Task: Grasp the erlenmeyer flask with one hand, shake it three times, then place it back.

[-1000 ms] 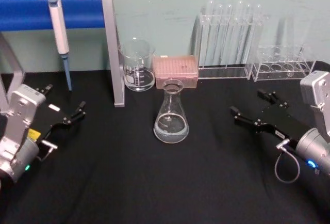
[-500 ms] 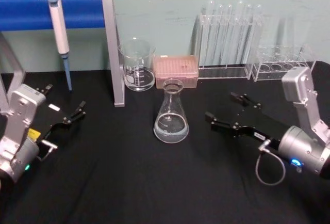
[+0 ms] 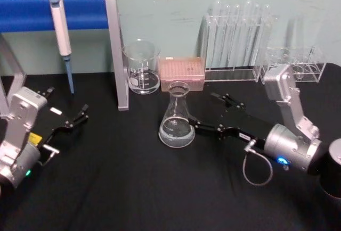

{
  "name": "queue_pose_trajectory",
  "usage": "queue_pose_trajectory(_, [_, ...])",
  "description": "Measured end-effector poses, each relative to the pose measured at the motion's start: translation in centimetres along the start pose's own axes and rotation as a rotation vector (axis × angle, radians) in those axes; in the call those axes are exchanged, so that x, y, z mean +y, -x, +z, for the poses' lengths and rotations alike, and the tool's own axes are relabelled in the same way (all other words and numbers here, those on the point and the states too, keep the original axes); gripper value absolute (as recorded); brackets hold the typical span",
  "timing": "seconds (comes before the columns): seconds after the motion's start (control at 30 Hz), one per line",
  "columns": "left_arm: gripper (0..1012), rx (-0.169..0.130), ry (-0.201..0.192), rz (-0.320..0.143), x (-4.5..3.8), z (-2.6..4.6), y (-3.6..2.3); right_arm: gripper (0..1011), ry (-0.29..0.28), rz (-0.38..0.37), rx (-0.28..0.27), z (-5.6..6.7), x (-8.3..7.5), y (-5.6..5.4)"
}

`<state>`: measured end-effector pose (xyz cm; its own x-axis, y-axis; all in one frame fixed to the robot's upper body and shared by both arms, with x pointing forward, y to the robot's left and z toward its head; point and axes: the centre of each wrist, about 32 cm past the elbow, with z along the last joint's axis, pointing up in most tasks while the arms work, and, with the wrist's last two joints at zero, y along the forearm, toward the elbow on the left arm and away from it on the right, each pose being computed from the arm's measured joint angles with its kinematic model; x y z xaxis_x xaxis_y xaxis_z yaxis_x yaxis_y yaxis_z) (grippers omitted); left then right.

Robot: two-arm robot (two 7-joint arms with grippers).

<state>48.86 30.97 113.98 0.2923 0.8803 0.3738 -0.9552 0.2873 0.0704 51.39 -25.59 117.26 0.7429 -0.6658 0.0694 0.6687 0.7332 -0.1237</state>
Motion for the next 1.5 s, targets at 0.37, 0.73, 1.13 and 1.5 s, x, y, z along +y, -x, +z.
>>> queue_pose_trajectory(0.37, [1001,0.000,0.000,0.000,0.00,0.00,0.00,1000,-0.011,0.003,-0.042,-0.1,3.4,-0.3])
queue_pose_trajectory(0.73, [1001,0.000,0.000,0.000,0.00,0.00,0.00,1000,-0.001,0.010,-0.048,-0.3,5.8,-0.7])
queue_pose_trajectory(1.13, [1001,0.000,0.000,0.000,0.00,0.00,0.00,1000,0.005,0.019,-0.047,-0.4,7.2,-0.9])
queue_pose_trajectory(1.5, [1001,0.000,0.000,0.000,0.00,0.00,0.00,1000,0.003,0.020,-0.050,-0.4,7.6,-0.9])
